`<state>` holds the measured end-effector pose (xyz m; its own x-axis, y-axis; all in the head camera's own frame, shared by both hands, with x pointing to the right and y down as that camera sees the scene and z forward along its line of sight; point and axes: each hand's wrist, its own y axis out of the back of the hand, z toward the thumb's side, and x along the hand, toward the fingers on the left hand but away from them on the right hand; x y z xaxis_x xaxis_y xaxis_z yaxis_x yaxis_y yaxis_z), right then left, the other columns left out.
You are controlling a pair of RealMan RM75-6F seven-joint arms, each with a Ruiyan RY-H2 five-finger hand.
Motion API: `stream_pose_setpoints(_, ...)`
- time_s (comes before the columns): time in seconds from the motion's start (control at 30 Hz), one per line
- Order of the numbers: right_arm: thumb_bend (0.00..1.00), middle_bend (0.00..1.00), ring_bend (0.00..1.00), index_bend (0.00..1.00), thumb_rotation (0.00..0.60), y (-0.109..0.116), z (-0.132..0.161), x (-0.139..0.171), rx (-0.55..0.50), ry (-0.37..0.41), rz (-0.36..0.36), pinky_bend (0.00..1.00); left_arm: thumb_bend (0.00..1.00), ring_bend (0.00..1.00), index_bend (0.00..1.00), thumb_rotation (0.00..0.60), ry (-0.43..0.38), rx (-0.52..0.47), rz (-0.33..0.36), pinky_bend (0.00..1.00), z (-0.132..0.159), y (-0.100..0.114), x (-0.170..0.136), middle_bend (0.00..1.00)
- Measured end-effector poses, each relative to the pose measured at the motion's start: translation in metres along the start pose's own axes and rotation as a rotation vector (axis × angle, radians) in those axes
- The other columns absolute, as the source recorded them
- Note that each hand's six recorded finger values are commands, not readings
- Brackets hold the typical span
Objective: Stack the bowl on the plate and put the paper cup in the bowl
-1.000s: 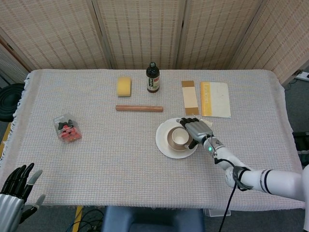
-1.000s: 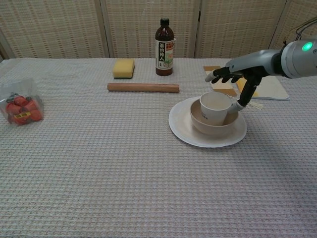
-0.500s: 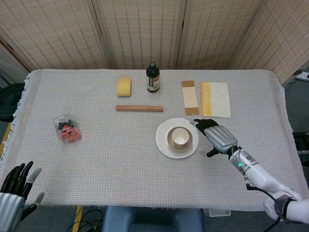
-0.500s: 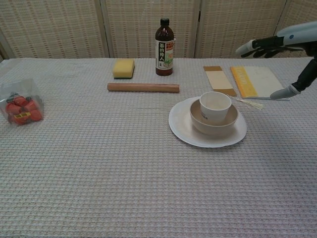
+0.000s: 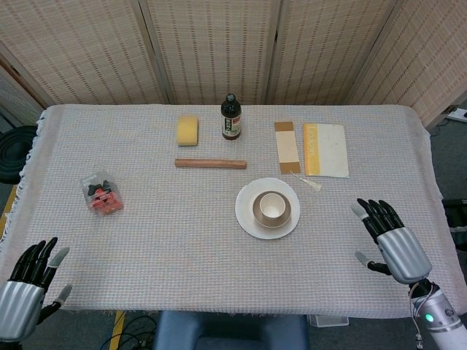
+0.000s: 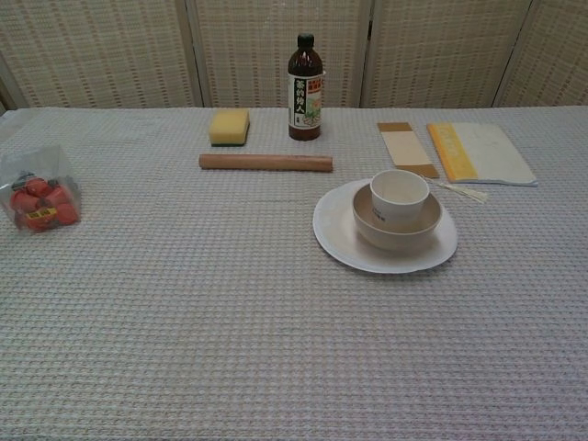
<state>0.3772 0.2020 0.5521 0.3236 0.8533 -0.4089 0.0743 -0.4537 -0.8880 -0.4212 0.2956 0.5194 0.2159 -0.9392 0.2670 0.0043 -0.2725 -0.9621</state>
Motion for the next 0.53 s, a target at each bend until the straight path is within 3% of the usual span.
stream_pose_setpoints(0.3,0.24,0.00,0.00,0.00,0.600,0.002,-0.006,0.026,0.020,-0.034,-0.023,0.00,0.31,0.01,0.14,0.600,-0.009,0.006,-0.004,0.15,0.002,-0.002,0.000,0.01)
stream_pose_setpoints(0.53,0.24,0.00,0.00,0.00,0.600,-0.003,-0.004,0.029,-0.019,-0.029,0.029,0.00,0.31,0.01,0.14,0.600,0.000,0.017,-0.014,0.15,0.002,-0.005,-0.001,0.01)
